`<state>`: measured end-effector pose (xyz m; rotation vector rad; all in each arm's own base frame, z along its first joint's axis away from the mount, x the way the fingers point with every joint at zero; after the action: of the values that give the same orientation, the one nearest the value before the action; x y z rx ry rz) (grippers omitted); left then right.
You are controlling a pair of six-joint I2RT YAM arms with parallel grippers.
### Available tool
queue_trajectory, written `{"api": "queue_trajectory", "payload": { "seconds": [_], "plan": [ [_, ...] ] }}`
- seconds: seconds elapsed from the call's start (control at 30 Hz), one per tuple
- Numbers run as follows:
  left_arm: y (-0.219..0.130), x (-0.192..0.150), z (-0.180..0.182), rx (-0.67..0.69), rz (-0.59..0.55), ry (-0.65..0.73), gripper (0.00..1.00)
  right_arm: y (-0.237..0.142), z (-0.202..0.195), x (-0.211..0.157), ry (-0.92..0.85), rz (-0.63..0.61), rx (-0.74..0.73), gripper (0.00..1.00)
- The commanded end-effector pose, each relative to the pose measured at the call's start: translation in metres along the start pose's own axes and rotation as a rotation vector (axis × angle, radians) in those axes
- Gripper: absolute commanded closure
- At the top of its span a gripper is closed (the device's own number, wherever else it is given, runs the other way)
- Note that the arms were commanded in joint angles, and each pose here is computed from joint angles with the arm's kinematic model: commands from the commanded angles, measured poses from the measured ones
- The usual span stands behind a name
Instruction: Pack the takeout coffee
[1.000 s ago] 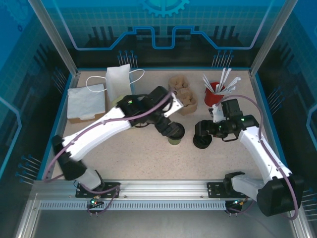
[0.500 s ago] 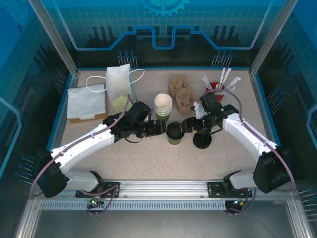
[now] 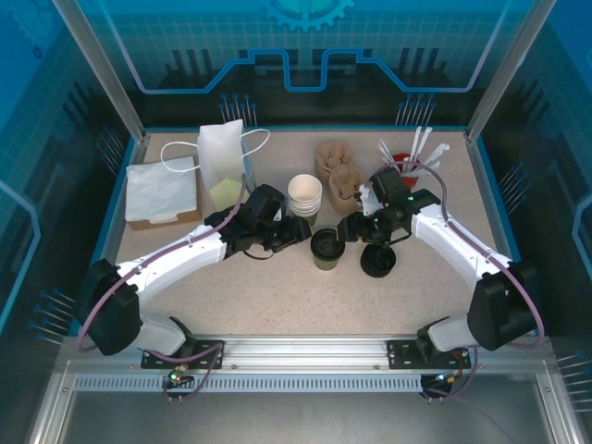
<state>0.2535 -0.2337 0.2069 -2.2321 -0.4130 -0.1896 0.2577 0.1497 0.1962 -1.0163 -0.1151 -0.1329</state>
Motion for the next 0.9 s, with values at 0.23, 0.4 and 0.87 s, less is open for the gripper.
{"api": "queue_trajectory", "payload": {
  "seconds": [0.23,0.4,0.87],
  "plan": [
    [0.024,-0.003,0.006,-0.018,0.084,-0.012,0.53,0.008,0.008,0.004,-0.007,0.034,0.026,0.43],
    [0.030,-0.005,0.010,-0.005,0.098,-0.016,0.54,0.012,0.007,0.003,-0.003,0.051,0.023,0.43],
    [0.042,-0.011,0.025,0.053,0.127,-0.012,0.61,0.018,0.002,-0.002,0.004,0.086,-0.020,0.46]
  ]
}}
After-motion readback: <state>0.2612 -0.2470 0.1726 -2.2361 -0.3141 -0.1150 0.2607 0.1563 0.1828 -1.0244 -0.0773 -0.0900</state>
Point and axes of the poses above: each hand's point on the last joint's axis, 136 mm out from that joint toward the fingers, its own y axis out along the fingers, its own z axis along the line the jaws close on, x = y × z, the point moved 7 cm from there along -y, back along the fingers, and after that the axes turned 6 degrees about y, right-handed, at the moved point
